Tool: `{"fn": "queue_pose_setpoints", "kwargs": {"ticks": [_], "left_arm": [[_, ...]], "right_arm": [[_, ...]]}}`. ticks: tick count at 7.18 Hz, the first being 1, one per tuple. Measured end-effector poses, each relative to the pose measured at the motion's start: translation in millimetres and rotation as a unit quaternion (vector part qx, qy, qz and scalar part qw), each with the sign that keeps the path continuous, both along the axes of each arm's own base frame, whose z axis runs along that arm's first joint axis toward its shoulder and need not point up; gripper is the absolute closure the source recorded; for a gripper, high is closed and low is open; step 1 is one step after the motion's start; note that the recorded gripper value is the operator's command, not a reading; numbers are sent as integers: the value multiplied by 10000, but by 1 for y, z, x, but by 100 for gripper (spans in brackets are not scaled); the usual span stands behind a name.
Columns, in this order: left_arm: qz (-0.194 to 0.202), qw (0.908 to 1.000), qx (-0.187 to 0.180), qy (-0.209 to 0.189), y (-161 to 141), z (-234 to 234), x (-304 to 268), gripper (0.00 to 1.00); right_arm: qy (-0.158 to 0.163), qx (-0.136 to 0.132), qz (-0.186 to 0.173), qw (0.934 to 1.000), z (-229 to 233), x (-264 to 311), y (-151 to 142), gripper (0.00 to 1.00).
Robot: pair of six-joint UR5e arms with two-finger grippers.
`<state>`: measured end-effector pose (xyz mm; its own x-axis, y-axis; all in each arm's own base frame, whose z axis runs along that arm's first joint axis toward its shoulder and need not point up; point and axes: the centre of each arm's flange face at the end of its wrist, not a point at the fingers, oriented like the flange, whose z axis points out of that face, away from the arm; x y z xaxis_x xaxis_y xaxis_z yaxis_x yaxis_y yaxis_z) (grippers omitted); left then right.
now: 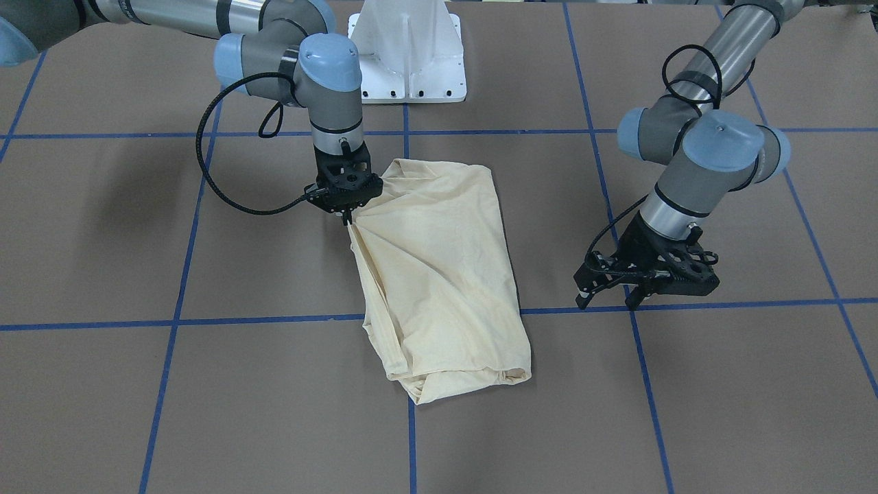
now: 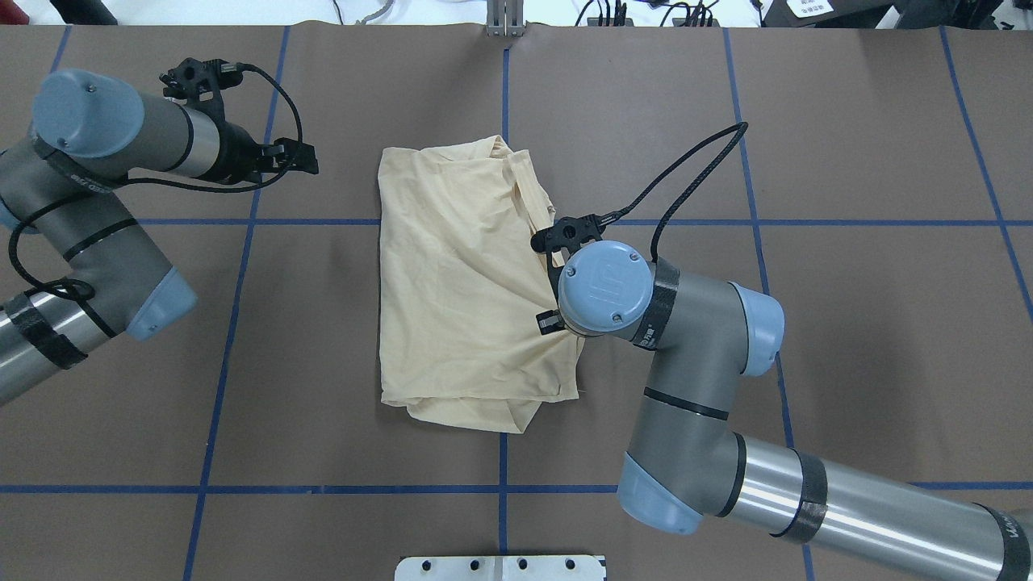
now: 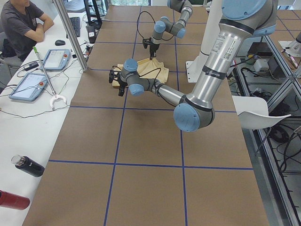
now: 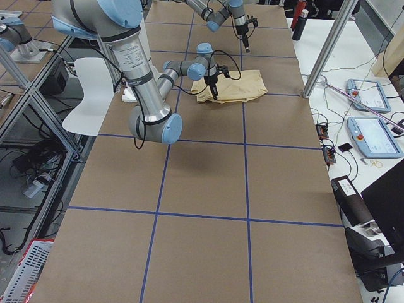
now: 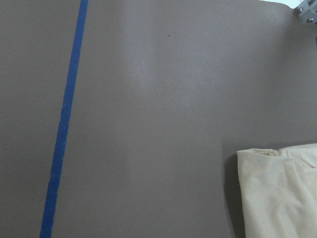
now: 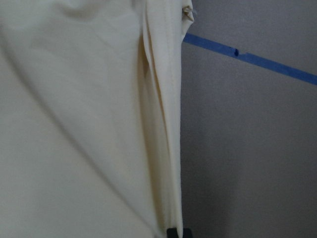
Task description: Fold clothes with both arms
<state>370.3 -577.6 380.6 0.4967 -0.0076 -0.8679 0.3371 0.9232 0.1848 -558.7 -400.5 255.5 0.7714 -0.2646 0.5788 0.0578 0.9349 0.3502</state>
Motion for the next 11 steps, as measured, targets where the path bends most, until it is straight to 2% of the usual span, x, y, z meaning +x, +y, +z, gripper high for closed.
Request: {"fn": "queue_pose_setpoints", "kwargs": {"ticks": [2,3,5,8,11], "left_arm": [[10,10000,0,-11,0,1,1,0],[15,10000,0,-16,-1,1,1,0],[19,10000,0,-18,-1,2,2,0],[21,10000,4,-18,-1,1,2,0],[22,10000,17,-10,0,0,1,0]], "right_arm": [[-80,67,118,9999,-3,8,-13,0],[-225,171,214,9994,-10,16,-27,0],[-467,332,439,9974,-39,5,-70,0],[-317,453,601,9967,-49,-28,-134,0],[-50,530,651,9965,-40,-57,-179,0]]}}
